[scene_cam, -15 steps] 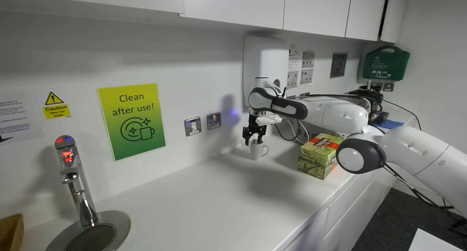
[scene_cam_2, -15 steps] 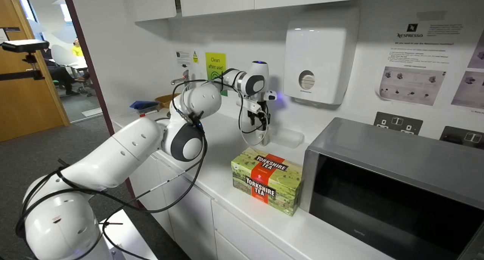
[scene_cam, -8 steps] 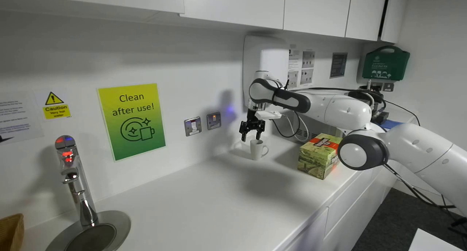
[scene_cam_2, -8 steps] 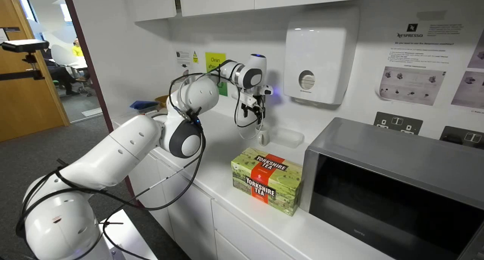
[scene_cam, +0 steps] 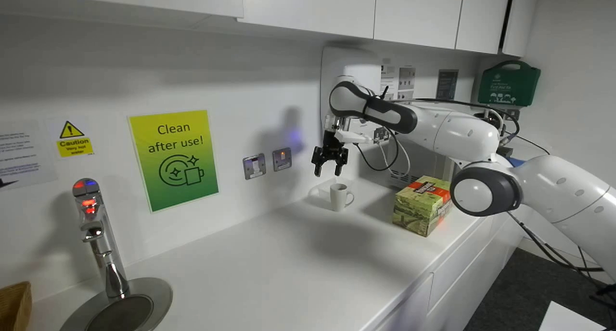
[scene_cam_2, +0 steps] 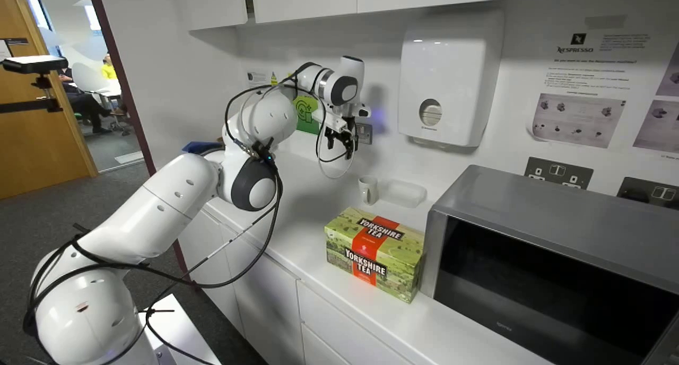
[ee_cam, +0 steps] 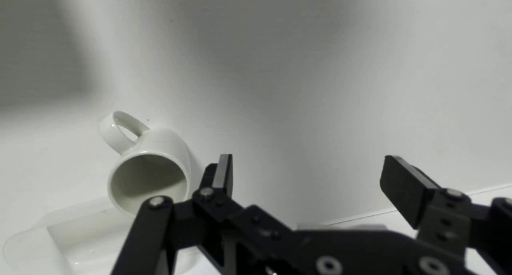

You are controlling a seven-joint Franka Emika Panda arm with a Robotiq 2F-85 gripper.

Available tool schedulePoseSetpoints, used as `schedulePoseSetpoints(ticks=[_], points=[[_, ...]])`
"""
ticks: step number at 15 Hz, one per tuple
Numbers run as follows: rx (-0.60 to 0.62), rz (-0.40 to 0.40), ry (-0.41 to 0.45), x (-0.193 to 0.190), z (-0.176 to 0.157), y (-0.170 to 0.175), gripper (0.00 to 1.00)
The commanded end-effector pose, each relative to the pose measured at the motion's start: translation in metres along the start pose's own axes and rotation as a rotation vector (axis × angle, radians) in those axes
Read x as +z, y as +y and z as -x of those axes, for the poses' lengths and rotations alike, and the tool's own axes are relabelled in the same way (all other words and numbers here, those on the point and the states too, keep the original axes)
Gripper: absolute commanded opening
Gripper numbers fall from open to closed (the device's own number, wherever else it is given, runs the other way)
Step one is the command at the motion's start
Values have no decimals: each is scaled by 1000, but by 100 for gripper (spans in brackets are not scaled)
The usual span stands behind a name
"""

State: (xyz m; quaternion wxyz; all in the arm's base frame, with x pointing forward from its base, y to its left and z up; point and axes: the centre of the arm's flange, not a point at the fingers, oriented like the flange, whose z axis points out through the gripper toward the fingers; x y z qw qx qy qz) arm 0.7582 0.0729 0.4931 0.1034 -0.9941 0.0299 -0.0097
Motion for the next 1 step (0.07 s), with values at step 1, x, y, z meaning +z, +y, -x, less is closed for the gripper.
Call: schedulePoseSetpoints(ticks=[1], points=[[5, 2, -6, -2, 2, -4, 100]])
